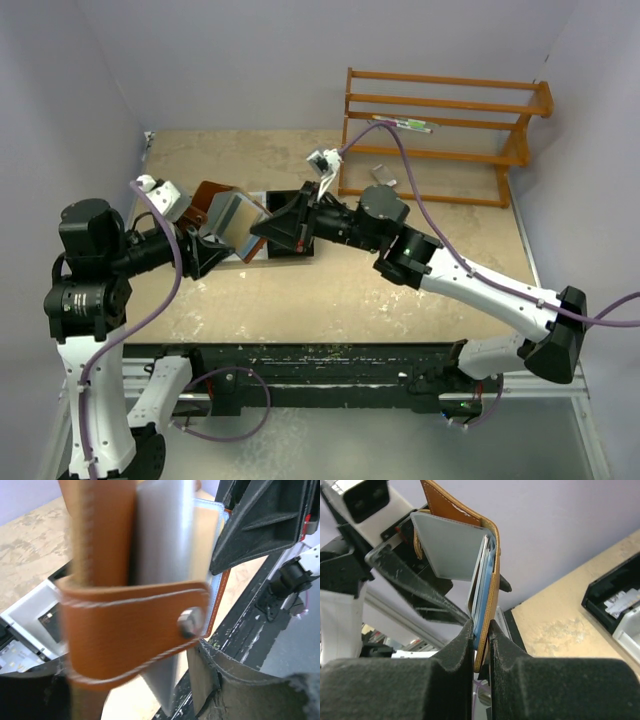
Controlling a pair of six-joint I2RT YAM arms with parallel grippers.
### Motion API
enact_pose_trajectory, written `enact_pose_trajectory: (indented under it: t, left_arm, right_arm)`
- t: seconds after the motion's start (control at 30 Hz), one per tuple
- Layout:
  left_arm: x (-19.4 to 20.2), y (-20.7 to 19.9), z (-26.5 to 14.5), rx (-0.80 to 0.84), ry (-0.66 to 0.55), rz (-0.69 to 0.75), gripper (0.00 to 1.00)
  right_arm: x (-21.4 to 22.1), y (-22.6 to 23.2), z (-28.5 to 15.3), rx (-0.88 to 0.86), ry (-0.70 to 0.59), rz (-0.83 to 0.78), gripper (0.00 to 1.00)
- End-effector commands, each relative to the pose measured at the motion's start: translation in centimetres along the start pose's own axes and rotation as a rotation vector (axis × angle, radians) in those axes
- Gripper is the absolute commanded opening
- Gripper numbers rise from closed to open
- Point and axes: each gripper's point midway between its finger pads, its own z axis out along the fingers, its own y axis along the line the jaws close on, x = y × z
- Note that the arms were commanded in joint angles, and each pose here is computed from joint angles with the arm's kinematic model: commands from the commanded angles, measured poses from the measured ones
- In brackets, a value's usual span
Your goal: Take the credit cards out of the card holder
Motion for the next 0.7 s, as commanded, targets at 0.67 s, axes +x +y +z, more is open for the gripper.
enact_pose_trajectory:
  t: [0.67]
  left_arm:
    - [2.4,-0.8,-0.7,0.016,0.032,0.16,0.86]
  right_arm:
    - [0.7,-2.2,2.7,0.277,0.066,-0.001,0.0]
